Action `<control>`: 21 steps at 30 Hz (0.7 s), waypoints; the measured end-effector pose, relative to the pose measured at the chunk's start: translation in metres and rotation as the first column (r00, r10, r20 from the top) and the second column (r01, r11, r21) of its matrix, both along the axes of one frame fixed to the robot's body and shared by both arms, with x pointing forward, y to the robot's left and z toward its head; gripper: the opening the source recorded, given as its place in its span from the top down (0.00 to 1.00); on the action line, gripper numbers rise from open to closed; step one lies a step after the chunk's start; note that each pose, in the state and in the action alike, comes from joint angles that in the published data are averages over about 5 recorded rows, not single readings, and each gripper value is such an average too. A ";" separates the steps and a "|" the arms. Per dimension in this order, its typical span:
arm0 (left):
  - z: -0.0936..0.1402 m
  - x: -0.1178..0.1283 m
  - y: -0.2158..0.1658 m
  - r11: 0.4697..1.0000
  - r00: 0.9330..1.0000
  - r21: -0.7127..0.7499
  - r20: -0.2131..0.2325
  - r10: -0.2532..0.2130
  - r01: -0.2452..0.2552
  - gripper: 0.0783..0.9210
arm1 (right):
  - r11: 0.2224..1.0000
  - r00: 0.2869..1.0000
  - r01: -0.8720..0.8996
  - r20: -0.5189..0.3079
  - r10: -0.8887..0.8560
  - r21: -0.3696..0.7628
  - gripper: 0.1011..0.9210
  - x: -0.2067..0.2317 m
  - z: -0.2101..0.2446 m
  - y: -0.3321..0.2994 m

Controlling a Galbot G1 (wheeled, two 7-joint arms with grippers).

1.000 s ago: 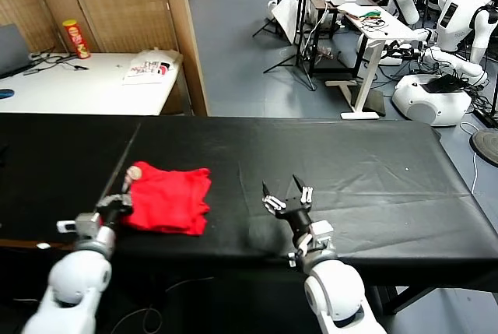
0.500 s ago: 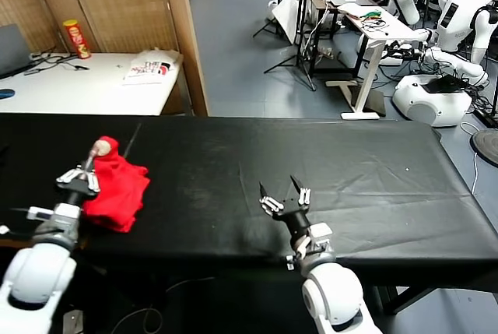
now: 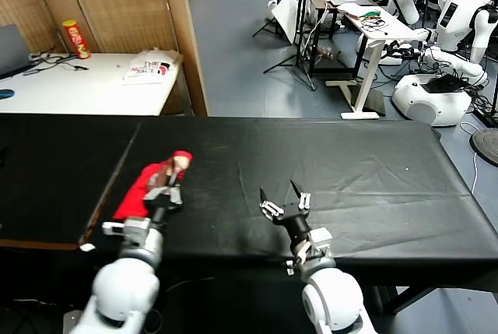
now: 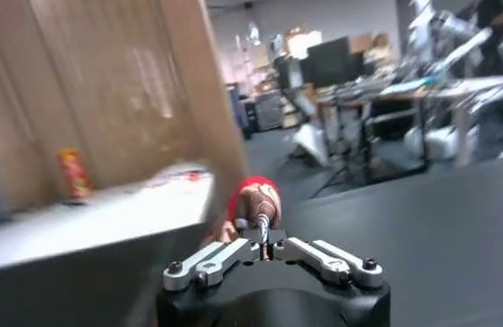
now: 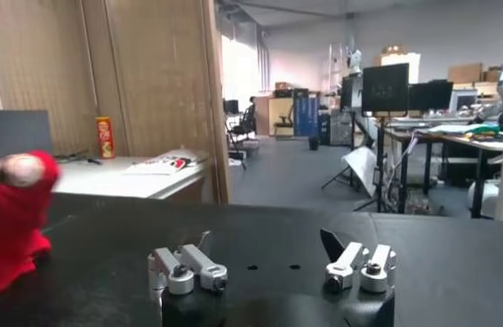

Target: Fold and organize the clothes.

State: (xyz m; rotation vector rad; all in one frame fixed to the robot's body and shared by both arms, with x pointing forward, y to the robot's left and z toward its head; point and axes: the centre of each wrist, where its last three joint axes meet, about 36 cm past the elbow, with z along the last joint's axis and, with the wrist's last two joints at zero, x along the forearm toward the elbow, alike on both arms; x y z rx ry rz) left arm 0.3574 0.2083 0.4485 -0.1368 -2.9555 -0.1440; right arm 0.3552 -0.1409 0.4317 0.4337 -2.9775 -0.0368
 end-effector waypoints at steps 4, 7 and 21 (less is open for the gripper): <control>-0.016 -0.004 -0.034 0.998 0.998 -0.040 -0.007 -0.057 0.056 0.77 | 0.999 0.998 -0.038 -0.040 0.038 0.007 0.15 0.001 -0.004 0.000; -0.019 -0.007 -0.051 0.992 0.993 -0.044 0.003 -0.118 0.118 0.57 | 0.997 0.994 -0.074 -0.082 0.075 0.018 0.15 0.002 -0.007 0.001; -0.006 -0.014 -0.032 0.976 0.971 -0.054 0.133 -0.200 0.209 0.15 | 0.972 0.935 -0.076 -0.322 0.147 0.221 0.15 0.035 -0.020 0.046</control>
